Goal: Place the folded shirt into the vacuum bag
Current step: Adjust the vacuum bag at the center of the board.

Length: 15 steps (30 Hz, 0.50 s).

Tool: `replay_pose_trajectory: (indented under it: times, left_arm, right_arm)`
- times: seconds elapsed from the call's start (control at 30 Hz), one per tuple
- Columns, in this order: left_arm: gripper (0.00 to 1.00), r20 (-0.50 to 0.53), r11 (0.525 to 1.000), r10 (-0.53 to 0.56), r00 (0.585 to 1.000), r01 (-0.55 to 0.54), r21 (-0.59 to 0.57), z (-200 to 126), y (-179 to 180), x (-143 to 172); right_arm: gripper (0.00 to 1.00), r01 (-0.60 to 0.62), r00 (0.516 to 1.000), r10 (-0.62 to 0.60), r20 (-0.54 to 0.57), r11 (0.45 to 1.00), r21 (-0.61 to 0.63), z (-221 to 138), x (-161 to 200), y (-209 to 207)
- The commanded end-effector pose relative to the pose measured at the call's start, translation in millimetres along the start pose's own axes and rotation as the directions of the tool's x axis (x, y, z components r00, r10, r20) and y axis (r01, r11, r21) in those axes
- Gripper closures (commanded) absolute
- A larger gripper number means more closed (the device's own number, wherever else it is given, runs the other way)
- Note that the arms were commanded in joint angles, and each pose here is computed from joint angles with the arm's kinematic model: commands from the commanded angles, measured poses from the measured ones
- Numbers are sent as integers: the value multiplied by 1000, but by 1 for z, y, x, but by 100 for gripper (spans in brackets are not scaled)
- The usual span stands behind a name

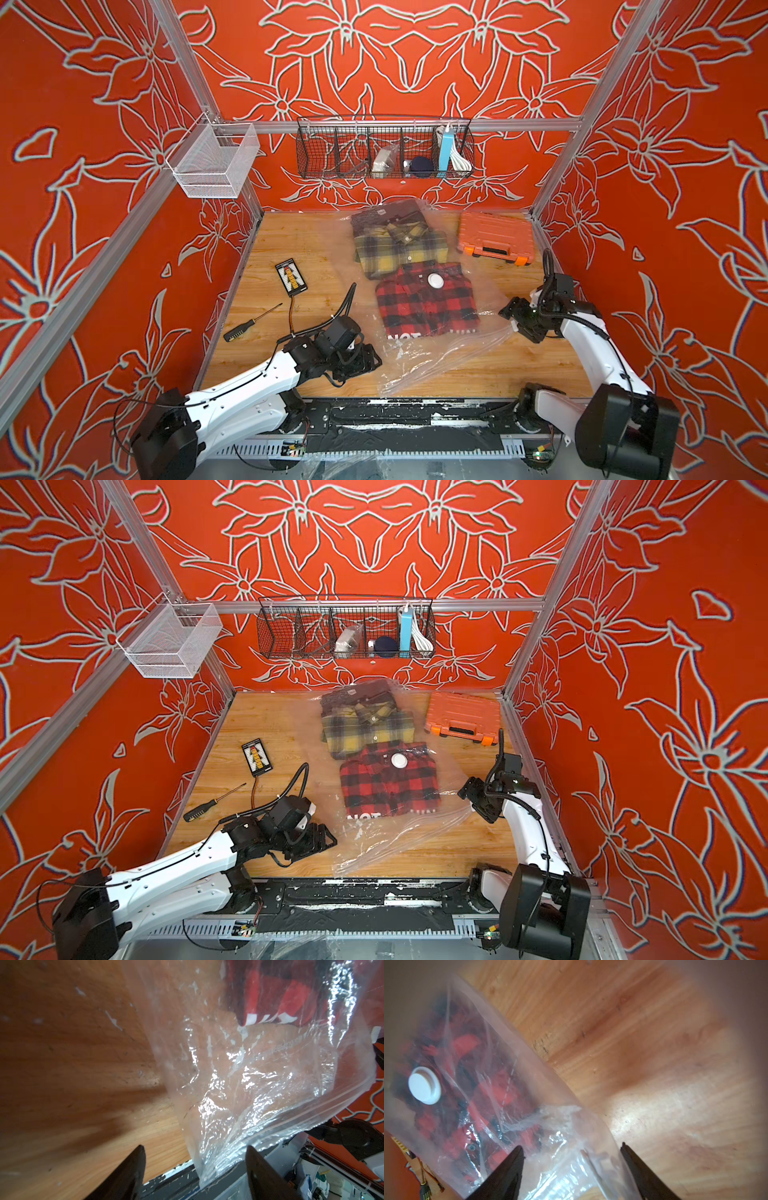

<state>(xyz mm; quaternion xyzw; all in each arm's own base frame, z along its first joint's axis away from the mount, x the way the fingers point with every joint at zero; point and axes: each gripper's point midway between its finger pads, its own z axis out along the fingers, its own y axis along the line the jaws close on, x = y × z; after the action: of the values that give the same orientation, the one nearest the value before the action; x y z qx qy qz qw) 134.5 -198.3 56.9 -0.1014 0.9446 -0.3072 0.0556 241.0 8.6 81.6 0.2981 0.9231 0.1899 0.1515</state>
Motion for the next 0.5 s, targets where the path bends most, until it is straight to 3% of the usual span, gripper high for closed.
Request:
replay_pose_trajectory:
  times: [0.0, 0.2, 0.47]
  left_arm:
    - [27, -5, 998, -37, 999, 37, 43, 10, -3, -1]
    - [33, 23, 993, -65, 998, 63, 97, 20, -4, -6]
    - [47, 12, 987, -80, 997, 77, 142, 33, -14, -11]
  right_arm:
    - [29, -22, 999, 24, 26, 995, -94, 8, -9, 13]
    - [36, -50, 998, 53, 20, 992, -113, 18, -6, 10]
    - [59, -77, 997, 78, 4, 986, -151, 27, -1, 11]
